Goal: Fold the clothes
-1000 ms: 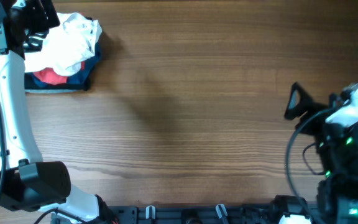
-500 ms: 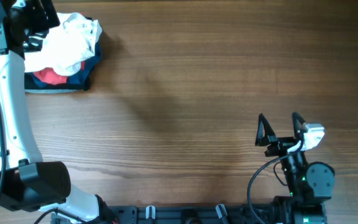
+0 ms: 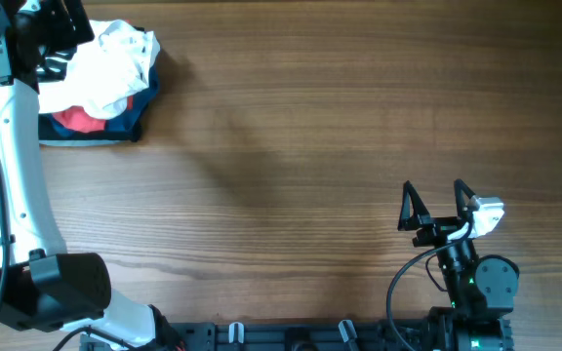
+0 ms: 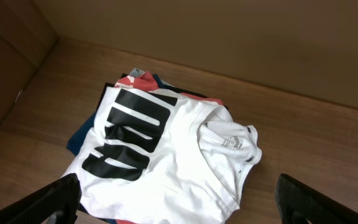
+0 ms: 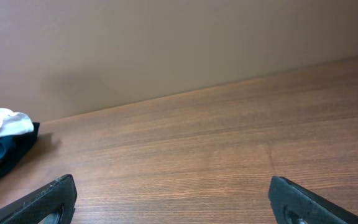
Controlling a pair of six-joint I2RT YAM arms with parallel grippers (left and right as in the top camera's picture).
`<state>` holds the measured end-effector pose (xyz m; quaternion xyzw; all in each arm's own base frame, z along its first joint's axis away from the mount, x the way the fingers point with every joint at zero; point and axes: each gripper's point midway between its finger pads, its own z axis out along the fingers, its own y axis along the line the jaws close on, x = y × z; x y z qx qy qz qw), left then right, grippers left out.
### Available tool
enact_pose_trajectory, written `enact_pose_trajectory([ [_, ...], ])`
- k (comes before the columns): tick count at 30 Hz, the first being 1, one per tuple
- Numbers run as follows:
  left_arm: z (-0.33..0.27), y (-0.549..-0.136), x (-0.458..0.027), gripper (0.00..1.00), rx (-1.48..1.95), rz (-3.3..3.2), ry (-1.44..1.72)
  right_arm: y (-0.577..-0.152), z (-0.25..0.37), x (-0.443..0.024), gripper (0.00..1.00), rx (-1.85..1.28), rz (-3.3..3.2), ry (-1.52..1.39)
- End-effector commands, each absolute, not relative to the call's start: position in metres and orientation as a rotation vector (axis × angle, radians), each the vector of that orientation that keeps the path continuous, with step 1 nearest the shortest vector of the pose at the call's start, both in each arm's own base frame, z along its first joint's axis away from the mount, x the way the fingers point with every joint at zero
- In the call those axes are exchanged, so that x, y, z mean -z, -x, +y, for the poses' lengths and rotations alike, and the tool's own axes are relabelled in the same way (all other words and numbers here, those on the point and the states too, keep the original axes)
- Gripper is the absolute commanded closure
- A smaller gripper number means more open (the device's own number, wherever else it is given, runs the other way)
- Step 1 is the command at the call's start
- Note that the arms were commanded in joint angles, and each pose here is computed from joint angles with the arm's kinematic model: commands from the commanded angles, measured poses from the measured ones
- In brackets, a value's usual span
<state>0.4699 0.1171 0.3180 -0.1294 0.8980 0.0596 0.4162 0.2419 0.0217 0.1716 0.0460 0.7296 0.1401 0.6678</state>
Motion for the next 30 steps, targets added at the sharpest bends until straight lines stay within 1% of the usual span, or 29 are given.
enact_pose_trajectory([
  [1,0.118,-0.471,-0.314,0.00,-0.134,2.260,0.341,-0.241,0.026,-0.174,0.00,-0.339,1.630,-0.090],
  [19,0.118,-0.470,-0.317,0.00,-0.135,2.254,0.340,-0.241,0.026,-0.174,0.00,-0.339,1.630,-0.090],
  [24,0.115,-0.459,-0.340,0.00,-0.139,2.203,0.334,-0.241,0.026,-0.174,0.00,-0.339,1.630,-0.090],
  [30,0.107,-0.426,-0.398,0.00,-0.146,2.073,0.317,-0.241,0.026,-0.174,0.00,-0.339,1.630,-0.090],
])
